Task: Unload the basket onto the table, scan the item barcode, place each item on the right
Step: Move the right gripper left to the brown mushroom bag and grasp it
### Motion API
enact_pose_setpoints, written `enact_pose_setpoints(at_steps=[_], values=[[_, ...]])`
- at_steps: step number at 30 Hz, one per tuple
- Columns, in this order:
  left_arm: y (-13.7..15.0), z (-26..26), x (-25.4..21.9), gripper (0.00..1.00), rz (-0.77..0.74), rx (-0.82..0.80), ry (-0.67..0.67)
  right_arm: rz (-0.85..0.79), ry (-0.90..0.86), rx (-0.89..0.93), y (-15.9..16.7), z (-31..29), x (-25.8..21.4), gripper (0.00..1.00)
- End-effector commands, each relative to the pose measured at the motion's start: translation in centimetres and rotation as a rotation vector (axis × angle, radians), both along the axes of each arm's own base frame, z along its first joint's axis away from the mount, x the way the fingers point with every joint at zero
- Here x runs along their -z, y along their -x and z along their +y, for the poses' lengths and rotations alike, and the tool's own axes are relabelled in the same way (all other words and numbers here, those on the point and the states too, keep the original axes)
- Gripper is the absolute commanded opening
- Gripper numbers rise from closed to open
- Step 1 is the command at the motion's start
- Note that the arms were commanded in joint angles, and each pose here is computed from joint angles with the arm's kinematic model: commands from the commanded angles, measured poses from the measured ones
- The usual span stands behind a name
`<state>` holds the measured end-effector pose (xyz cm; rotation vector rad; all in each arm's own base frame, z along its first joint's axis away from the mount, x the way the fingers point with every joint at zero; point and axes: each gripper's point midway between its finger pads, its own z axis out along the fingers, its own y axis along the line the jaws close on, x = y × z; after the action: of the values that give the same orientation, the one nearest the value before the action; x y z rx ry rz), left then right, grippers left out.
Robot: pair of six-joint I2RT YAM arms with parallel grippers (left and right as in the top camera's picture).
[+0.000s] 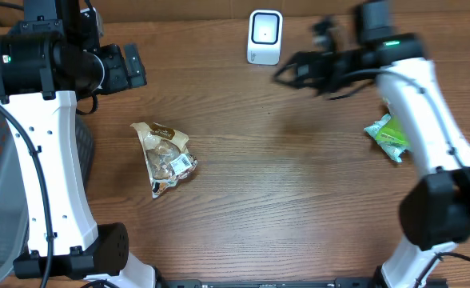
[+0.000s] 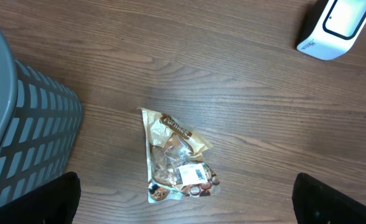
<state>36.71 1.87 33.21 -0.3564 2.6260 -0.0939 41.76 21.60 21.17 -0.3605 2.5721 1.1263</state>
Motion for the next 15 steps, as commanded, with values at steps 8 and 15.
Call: enact_pose_setpoints(at_steps=[8, 15], values=[[0.3, -0.3, -0.6, 1.00, -0.017, -0.006, 0.016, 0.085, 0.109, -0.212, 5.0, 14.4, 9.6, 0.96], [0.3, -0.3, -0.6, 1.00, -0.017, -0.006, 0.016, 0.093, 0.118, -0.284, 7.4, 20.2, 15.0, 0.94]])
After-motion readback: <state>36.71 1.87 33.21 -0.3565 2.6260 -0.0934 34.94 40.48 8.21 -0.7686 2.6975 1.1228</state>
